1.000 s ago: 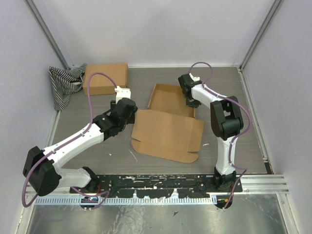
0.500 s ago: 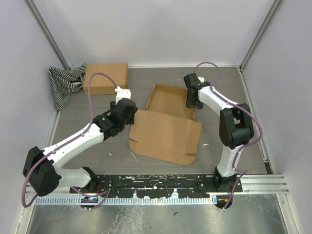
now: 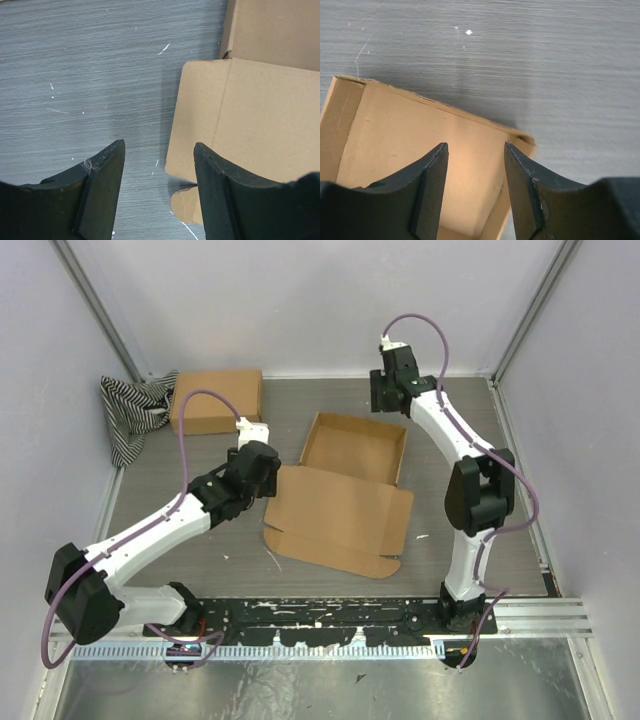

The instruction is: Fold the paper box

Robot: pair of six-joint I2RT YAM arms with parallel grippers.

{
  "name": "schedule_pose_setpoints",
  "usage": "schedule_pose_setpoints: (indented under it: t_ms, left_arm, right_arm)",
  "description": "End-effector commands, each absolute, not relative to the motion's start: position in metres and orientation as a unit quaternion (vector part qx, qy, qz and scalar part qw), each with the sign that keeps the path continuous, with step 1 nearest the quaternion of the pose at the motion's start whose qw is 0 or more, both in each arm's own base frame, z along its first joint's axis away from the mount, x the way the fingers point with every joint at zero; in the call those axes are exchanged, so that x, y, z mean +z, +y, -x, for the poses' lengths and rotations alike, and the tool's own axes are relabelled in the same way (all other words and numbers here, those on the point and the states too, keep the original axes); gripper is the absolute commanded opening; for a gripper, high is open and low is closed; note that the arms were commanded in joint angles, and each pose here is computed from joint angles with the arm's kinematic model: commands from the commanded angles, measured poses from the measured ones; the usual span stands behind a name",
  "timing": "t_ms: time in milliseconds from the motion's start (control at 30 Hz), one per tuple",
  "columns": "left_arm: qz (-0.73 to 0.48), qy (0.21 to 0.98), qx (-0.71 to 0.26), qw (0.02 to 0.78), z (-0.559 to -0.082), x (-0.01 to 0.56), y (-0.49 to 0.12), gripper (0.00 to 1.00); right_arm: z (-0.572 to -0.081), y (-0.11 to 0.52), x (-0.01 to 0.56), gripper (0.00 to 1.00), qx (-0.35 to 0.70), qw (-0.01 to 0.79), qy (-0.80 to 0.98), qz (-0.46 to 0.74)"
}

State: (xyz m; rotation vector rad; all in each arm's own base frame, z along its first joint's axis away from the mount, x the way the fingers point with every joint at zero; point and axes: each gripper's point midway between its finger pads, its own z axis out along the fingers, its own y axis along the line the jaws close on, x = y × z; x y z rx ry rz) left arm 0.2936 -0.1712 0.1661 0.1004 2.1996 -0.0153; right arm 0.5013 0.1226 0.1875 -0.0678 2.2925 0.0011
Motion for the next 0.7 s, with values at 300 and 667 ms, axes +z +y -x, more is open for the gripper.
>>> schedule_pose_setpoints:
  t_ms: [300, 667]
  left_arm:
    - [-0.049, 0.901, -0.047, 0.429, -0.289, 0.165, -0.187, 0.66]
    - [-0.038, 0.902, -0.037, 0.429, -0.284, 0.16, -0.178, 0.66]
  right_arm:
    - [-0.567, 0.187, 0.15, 0.59, 0.085, 0.437, 0.87, 0.211]
    - [-0.572, 0.202, 0.13, 0.62, 0.105, 0.405, 0.864, 0.281]
